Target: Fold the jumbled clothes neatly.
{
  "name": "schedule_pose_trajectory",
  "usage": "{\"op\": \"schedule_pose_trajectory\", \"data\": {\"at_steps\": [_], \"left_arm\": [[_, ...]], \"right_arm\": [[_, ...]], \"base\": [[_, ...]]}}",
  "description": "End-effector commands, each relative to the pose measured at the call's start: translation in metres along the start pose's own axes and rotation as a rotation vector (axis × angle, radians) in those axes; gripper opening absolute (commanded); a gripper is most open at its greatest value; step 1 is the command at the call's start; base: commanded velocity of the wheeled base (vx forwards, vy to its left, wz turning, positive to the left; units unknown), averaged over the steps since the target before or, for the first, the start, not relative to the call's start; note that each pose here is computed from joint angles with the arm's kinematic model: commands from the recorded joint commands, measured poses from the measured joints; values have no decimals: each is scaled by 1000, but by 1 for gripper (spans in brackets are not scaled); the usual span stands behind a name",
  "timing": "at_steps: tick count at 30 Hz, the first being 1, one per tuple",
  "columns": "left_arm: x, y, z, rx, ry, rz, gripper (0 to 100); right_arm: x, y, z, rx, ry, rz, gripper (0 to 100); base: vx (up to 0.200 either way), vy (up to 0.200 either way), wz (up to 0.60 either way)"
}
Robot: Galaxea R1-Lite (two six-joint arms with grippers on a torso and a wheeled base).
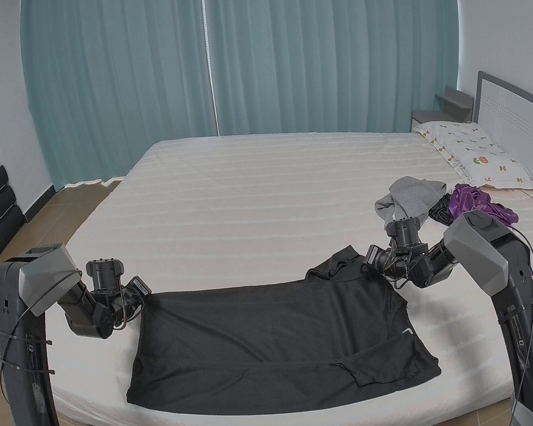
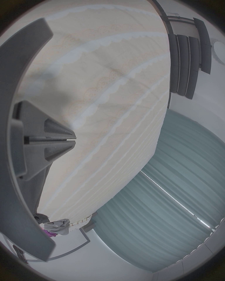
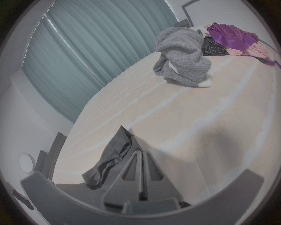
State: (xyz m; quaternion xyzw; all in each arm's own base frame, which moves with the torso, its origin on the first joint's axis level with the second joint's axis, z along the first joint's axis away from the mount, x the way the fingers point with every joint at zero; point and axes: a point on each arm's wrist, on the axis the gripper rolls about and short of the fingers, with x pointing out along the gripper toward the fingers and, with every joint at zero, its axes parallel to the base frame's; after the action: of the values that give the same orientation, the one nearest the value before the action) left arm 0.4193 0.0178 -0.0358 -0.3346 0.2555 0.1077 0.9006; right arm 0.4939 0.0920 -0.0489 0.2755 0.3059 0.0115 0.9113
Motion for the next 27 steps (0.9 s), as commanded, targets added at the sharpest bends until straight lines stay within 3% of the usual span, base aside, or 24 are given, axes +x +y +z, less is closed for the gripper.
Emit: {"op": "schedule_pose_trajectory", "data": {"at_steps": [1,5,10,15,27], "left_arm": [[-4,-2,2,13,-7,-3,0],[-11,-7,12,14,-38,-9,0],[-23,-9,30,7,-81,-15,0],[-27,-8,24,46,-65,-9,0],[-28,-10,19,64,-54,-11,0]], "right_arm": [[-20,10,17,29,-28,22,0],[-34,10,31,63,-68,31,0],[-48,-2,23,81,-62,16,0],[-60,1,37,89,-166,77,0],[-75,-2,32,84,-176,80,0]], "base": [[0,0,0],[0,0,0],[0,0,0],[0,0,0],[0,0,0]]}}
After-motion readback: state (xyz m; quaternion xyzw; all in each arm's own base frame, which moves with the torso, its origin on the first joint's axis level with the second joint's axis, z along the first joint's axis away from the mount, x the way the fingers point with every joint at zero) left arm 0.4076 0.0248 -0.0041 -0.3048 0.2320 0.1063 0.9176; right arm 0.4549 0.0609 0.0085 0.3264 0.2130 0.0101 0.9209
